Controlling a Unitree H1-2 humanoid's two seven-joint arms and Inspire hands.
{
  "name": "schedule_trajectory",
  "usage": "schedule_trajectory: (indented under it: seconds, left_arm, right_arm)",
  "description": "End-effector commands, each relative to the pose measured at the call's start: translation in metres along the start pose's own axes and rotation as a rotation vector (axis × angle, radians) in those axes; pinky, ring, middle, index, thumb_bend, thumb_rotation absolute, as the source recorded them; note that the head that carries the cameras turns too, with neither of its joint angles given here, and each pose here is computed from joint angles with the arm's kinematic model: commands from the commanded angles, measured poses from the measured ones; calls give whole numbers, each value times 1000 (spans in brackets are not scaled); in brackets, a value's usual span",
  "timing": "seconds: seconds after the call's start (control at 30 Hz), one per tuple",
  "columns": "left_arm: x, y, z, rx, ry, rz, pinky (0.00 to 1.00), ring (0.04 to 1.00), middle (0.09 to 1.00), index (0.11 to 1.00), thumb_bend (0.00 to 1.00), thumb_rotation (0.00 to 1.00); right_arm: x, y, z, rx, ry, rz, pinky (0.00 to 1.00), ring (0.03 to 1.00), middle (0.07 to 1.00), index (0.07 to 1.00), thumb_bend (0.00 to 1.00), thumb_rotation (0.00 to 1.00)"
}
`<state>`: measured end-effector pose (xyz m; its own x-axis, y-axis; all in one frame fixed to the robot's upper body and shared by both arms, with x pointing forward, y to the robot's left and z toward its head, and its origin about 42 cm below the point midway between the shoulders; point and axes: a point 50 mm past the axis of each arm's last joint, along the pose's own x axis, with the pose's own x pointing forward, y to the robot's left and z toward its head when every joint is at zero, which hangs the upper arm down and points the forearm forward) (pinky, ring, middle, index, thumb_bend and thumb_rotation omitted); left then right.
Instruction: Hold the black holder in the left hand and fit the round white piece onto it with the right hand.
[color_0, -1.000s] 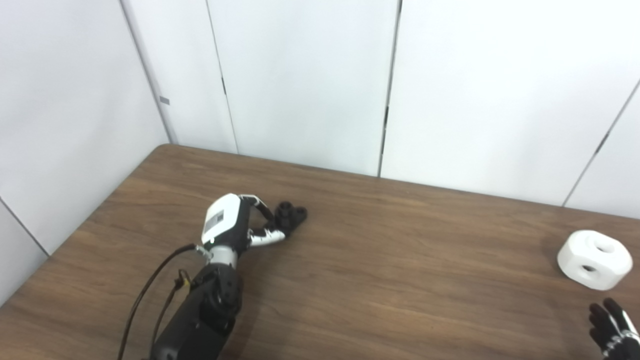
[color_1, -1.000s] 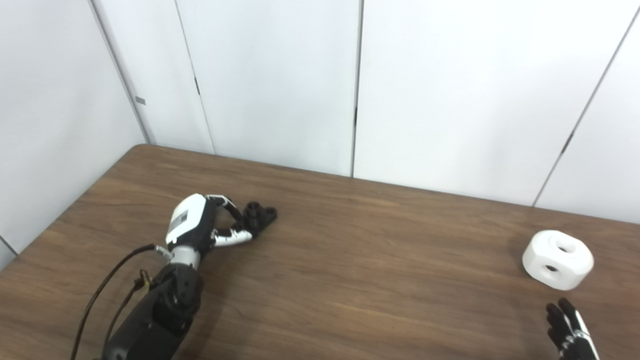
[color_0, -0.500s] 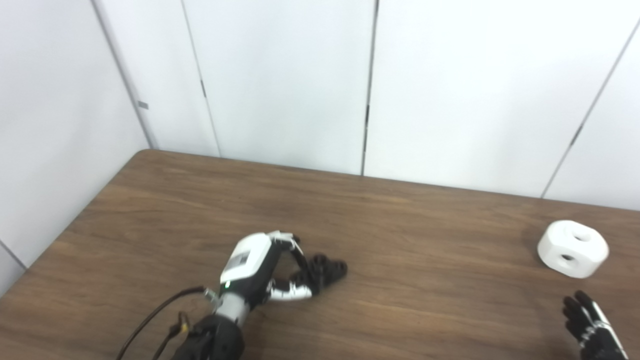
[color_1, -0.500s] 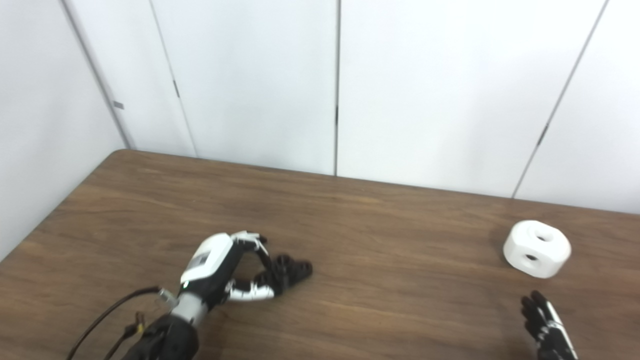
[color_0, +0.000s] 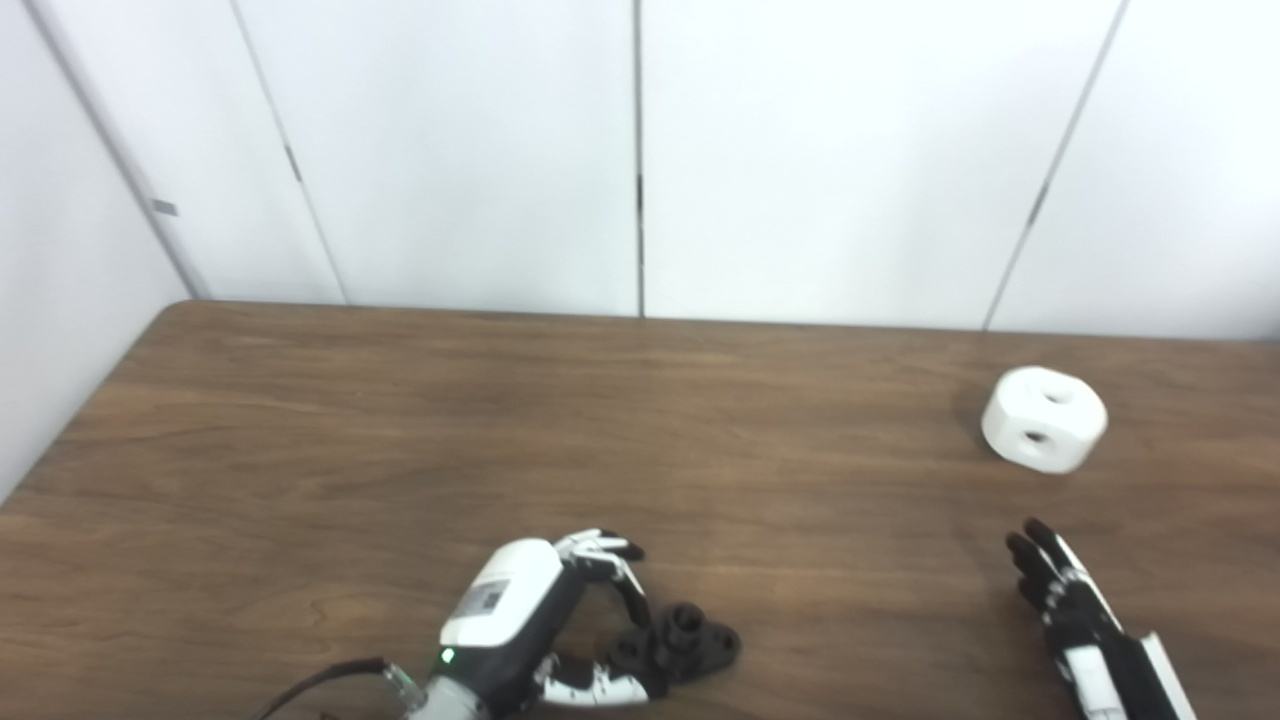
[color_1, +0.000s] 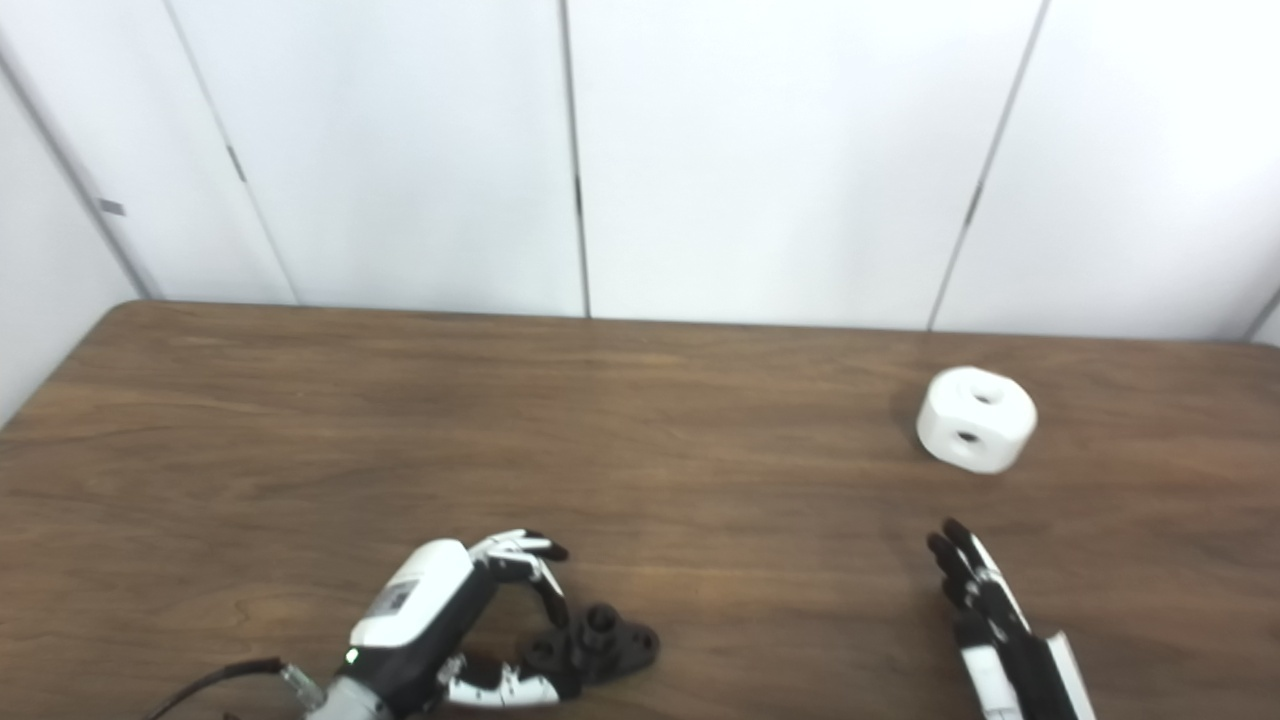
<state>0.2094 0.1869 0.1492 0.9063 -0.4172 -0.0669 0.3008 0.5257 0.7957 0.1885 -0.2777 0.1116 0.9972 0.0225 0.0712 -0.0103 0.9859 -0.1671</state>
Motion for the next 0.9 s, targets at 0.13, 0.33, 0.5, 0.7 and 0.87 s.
schedule_trajectory:
  seconds: [0.13,0.33,0.5,0.7,0.87]
  left_arm:
    - [-10,-28,-4,60,-24,-87,866,875,800,487,517,45]
    - [-7,-41,-7,104,-9,-42,860,865,791,488,518,45]
    - [-5,-51,-8,146,-16,-11,845,859,787,488,518,45]
    - [-1,-55,-11,205,6,-6,844,857,787,488,518,46]
    - [1,-54,-12,185,23,3,853,865,792,488,518,46]
  right_arm:
    - [-2,11,1,12,19,-12,960,951,912,931,647,926]
    - [1,8,1,32,11,-23,973,960,919,942,607,902]
    - [6,-1,6,22,-17,-43,983,967,931,945,563,881]
    - [10,-15,18,3,-41,-74,1000,963,927,936,584,880]
    - [14,-26,29,3,-60,-89,995,964,926,930,600,833]
